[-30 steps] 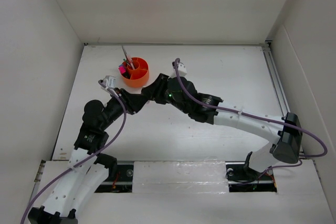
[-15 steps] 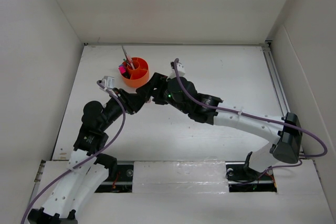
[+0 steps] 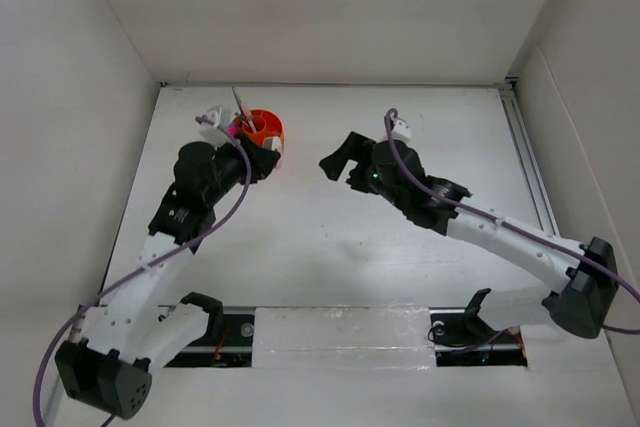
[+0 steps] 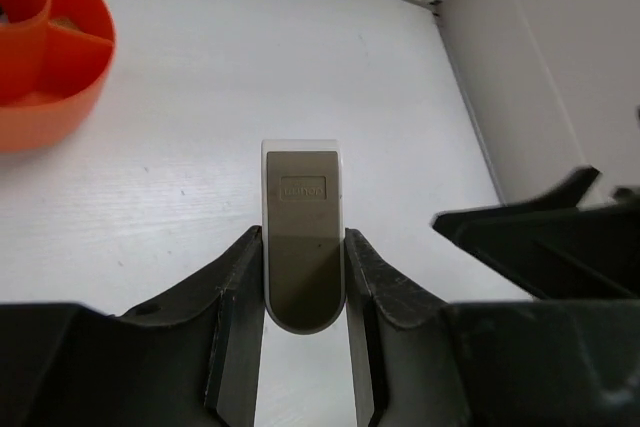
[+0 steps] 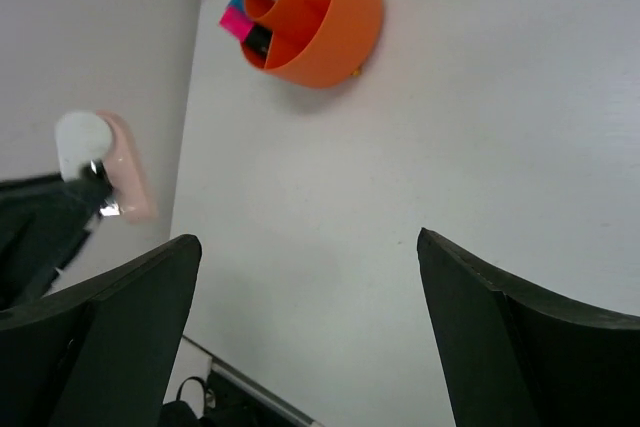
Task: Sort the stationery into containers
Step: Place the stapler in the storage box.
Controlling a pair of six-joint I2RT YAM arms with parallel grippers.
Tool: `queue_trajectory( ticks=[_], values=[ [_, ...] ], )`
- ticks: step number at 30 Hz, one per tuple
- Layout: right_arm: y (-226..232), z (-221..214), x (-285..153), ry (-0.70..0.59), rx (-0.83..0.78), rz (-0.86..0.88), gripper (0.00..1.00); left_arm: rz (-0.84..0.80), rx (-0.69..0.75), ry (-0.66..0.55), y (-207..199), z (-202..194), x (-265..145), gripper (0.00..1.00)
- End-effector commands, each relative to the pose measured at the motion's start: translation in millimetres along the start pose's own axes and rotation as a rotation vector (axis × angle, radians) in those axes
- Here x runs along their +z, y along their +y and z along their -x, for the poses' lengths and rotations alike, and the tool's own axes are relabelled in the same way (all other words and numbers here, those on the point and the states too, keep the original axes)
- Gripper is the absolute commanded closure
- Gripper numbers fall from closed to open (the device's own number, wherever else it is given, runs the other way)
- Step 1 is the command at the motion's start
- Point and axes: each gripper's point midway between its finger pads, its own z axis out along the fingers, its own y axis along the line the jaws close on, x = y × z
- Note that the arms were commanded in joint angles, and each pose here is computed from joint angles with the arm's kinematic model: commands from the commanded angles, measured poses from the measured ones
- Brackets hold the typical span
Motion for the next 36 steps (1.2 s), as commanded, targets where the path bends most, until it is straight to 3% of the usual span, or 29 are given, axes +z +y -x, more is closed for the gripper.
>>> queue_trajectory(
  ticks=[1,7,17,21,28,36],
  values=[
    [-6.9,33.2,-28.9,-0.065,-0.056,0.001,0.05,0.022,0.189,-0.065,-22.5,60.9,12.3,1.0],
    [-31.9,62.2,-70.4,-0.149,-0.104,0.008,0.05,0.163,0.441,0.034,-4.0,93.3,56.3,1.0],
    [-60.9,73.3,-112.4,-0.168,-0.177,-0.002,0.05,0.13,0.712,0.243,49.1,67.7,117.0,1.0],
    [-66.8,68.0,-115.3,-0.154,-0.196,0.016,0.05,0.11,0.774,0.341,60.1,55.5,127.3,1.0],
    [-66.6,59.9,-114.4,-0.119,-0.241,0.039,0.05,0.144,0.842,0.371,79.7,48.3,133.5,1.0],
    [-65.7,58.1,-114.6,-0.105,-0.259,0.054,0.05,0.133,0.82,0.41,108.5,46.1,135.1,1.0]
  ],
)
